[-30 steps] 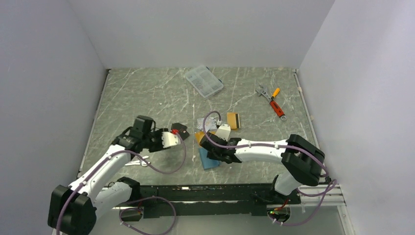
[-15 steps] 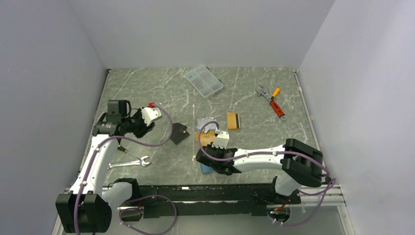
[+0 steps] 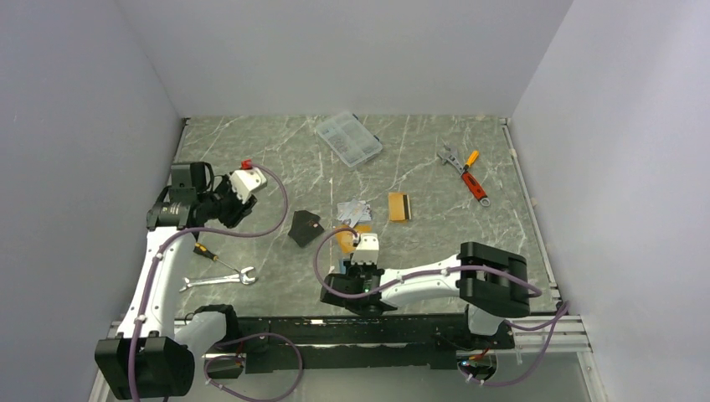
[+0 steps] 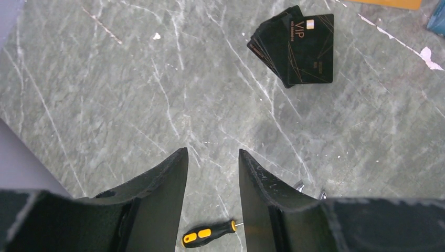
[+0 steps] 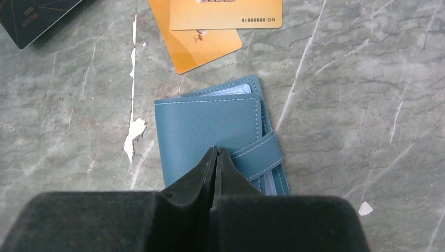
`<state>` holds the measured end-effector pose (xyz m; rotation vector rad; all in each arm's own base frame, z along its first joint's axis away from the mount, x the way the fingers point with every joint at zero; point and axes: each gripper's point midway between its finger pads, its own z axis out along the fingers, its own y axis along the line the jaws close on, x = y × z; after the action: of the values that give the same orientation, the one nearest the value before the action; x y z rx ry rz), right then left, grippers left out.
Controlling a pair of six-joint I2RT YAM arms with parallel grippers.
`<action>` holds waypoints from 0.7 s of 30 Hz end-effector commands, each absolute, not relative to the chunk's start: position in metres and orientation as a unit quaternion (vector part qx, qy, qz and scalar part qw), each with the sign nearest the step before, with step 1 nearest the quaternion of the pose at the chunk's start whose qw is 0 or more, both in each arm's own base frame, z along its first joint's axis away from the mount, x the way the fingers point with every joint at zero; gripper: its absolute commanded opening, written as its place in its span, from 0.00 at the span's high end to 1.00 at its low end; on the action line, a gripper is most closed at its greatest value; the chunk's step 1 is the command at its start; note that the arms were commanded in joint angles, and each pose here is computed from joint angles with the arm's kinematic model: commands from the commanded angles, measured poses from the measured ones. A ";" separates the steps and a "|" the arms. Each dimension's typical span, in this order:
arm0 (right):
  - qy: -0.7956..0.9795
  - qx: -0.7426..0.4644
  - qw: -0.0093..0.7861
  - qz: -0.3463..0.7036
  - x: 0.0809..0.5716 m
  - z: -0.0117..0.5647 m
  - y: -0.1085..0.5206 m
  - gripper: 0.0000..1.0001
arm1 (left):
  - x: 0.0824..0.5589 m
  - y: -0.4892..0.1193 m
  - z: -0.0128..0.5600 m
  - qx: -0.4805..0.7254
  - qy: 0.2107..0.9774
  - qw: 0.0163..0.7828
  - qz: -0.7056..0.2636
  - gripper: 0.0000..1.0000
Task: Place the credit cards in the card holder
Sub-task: Close the card holder at the center of the board.
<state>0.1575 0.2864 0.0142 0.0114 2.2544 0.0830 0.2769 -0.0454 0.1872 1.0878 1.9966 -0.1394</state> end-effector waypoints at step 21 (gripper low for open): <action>0.956 -0.167 0.220 -0.100 0.061 -0.027 0.258 0.62 | 0.250 -0.045 0.238 0.367 0.815 0.437 -0.102 0.01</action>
<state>0.1359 0.3029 0.0237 -0.1740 2.2584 0.0084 0.2650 -0.0332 0.2246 0.9264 2.0566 -0.1822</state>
